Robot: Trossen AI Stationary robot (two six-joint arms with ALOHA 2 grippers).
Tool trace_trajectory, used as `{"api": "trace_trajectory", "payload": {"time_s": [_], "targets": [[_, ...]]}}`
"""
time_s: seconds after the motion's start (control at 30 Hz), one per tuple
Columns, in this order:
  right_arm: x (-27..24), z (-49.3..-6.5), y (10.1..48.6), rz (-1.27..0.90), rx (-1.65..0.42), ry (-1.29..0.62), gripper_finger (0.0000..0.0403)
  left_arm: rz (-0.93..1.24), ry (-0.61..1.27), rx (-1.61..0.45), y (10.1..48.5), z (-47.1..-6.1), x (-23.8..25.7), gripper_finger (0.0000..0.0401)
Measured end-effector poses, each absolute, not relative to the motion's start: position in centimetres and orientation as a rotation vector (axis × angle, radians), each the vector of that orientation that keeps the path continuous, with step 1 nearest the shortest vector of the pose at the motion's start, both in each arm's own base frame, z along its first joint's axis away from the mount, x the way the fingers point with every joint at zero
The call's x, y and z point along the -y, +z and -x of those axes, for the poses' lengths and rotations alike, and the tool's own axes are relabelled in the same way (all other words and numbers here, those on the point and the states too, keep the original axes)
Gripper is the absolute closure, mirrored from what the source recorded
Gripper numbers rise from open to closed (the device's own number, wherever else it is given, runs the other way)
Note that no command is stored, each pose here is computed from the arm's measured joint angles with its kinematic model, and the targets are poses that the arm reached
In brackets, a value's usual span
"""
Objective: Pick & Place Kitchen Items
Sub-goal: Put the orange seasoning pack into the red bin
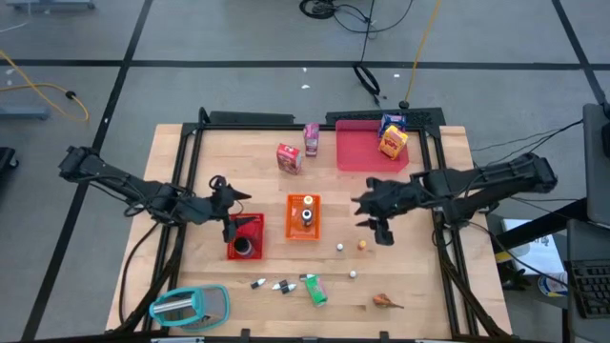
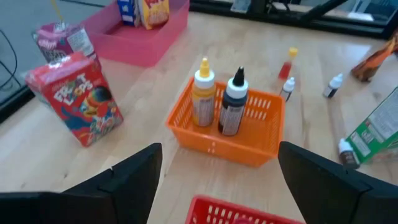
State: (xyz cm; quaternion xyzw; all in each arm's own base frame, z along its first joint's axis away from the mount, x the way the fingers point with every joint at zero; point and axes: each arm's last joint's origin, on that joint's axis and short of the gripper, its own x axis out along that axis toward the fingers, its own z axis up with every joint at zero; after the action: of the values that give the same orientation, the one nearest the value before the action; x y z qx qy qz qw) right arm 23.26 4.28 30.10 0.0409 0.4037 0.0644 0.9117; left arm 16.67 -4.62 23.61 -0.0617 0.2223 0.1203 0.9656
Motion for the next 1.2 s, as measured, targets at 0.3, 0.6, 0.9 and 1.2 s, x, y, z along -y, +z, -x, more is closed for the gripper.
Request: {"api": "trace_trajectory", "payload": {"time_s": [0.3,0.6,0.9,1.2], "targets": [[-9.3,-21.3,29.7,-0.254,-0.943,0.193,0.0261,0.116,0.246,-0.436,23.7,-16.7,4.6,0.0077],[-14.6,-20.6,28.7,-0.362,-0.959,0.211,0.0261,0.141,0.275,-0.425,23.8,-16.7,4.6,0.0077],[-18.5,-20.3,26.4,-0.398,-1.053,0.227,0.0261,0.160,0.308,-0.413,23.8,-16.7,4.5,0.0077],[-21.2,-19.2,25.5,-0.433,-1.066,0.250,0.0261,0.184,0.313,-0.409,23.8,-16.7,4.5,0.0077]]}}
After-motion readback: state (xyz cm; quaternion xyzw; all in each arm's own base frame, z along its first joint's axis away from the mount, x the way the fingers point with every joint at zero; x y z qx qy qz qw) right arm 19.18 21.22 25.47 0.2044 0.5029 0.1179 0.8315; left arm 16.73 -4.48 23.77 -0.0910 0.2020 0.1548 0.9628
